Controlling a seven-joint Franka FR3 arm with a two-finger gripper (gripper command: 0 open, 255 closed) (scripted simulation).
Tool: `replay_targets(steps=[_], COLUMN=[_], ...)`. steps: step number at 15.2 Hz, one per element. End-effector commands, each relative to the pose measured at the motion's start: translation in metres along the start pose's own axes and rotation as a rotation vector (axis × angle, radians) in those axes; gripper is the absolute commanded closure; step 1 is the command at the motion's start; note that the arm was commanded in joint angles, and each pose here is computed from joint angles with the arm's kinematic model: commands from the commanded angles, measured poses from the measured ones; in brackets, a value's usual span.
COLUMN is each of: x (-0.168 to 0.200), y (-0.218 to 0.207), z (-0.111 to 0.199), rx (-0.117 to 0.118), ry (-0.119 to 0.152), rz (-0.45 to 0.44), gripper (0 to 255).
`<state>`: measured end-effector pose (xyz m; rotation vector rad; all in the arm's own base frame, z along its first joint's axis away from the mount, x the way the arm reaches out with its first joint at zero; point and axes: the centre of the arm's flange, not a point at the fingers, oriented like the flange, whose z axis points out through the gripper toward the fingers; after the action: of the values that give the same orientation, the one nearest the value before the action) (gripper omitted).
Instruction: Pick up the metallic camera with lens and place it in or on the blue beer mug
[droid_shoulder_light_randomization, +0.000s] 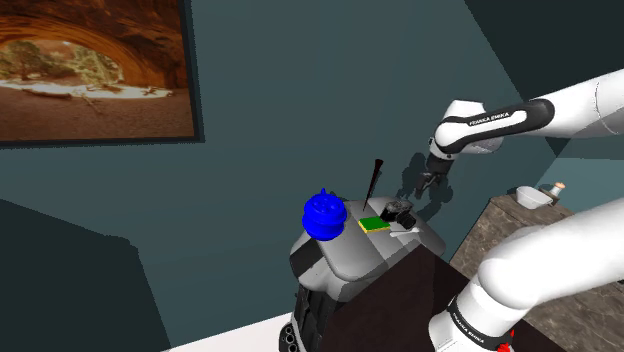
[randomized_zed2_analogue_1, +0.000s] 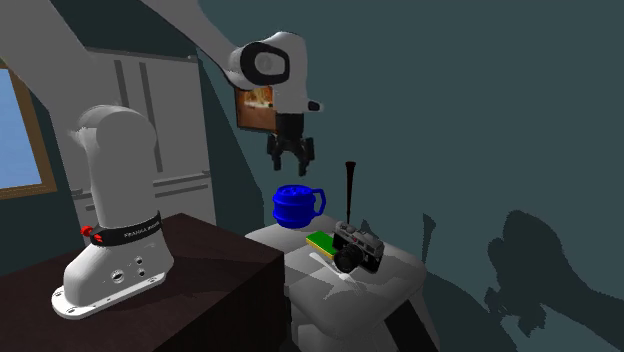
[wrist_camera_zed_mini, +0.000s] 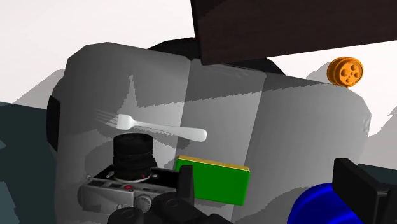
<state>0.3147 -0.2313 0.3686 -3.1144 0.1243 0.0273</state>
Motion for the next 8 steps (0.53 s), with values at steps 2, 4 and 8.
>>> replay_targets(steps=[2, 4, 8], x=[0.007, 0.012, 0.022], y=[0.027, 0.045, 0.079], z=[0.034, 0.054, 0.094], rx=[0.011, 0.021, 0.04], ry=[0.021, 0.033, 0.058], rz=[0.004, 0.006, 0.01], gripper=[0, 0, 0])
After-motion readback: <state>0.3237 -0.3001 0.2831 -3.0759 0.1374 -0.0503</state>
